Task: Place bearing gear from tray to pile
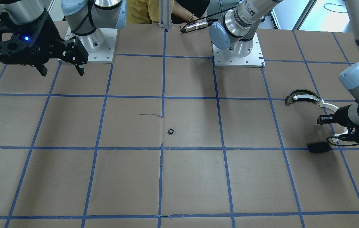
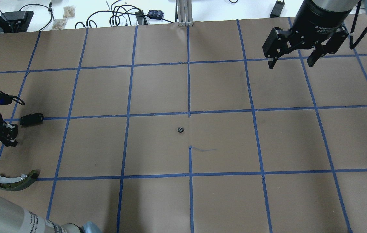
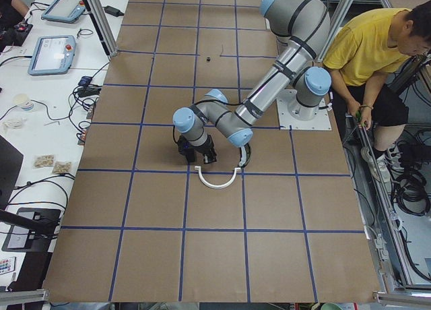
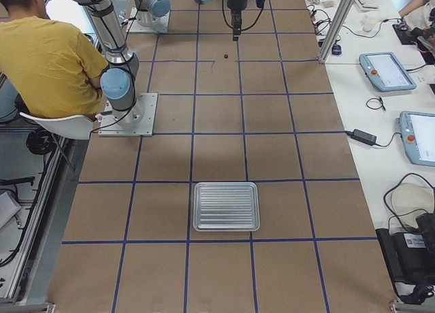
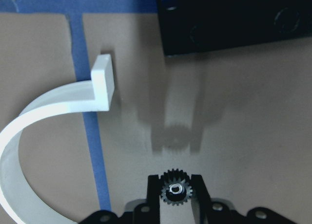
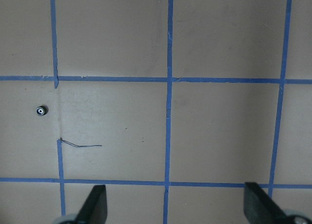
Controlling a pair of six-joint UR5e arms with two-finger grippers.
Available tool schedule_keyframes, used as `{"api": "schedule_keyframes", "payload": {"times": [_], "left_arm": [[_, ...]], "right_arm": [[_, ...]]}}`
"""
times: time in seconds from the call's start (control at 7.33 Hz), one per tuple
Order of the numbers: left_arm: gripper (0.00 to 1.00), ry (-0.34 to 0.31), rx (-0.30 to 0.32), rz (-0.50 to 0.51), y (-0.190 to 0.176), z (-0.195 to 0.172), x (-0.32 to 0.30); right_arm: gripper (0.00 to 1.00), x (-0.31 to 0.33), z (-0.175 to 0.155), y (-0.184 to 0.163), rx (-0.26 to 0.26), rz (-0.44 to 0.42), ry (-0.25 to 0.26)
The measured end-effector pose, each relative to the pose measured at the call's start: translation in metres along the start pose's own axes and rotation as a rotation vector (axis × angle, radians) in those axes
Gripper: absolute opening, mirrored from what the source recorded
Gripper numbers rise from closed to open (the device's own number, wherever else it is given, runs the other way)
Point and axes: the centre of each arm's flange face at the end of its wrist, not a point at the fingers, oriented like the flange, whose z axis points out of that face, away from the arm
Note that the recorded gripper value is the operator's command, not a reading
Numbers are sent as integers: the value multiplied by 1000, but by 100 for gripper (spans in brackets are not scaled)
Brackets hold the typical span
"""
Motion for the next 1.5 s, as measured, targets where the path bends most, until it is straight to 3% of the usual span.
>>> {"api": "schedule_keyframes", "payload": {"times": [0.14, 0.27, 0.55, 0.82, 1.23, 1.5], "left_arm": [[93, 0, -2, 1, -2, 2, 1], [100, -2, -2, 5, -2, 1, 2], [100, -8, 6, 4, -1, -4, 4], [100, -27, 65, 15, -12, -35, 23], [100, -69, 171, 31, -30, -125, 139], [100, -56, 213, -25, -32, -150, 251]], "right_arm": [[100, -1, 5, 4, -14, 2, -1], [100, -2, 11, 6, -28, 0, 3], [100, -2, 18, 8, -39, -1, 10], [100, -2, 18, 9, -39, -1, 13], [100, -1, 18, 10, -38, 1, 13], [100, -1, 18, 9, -38, 1, 13]]}}
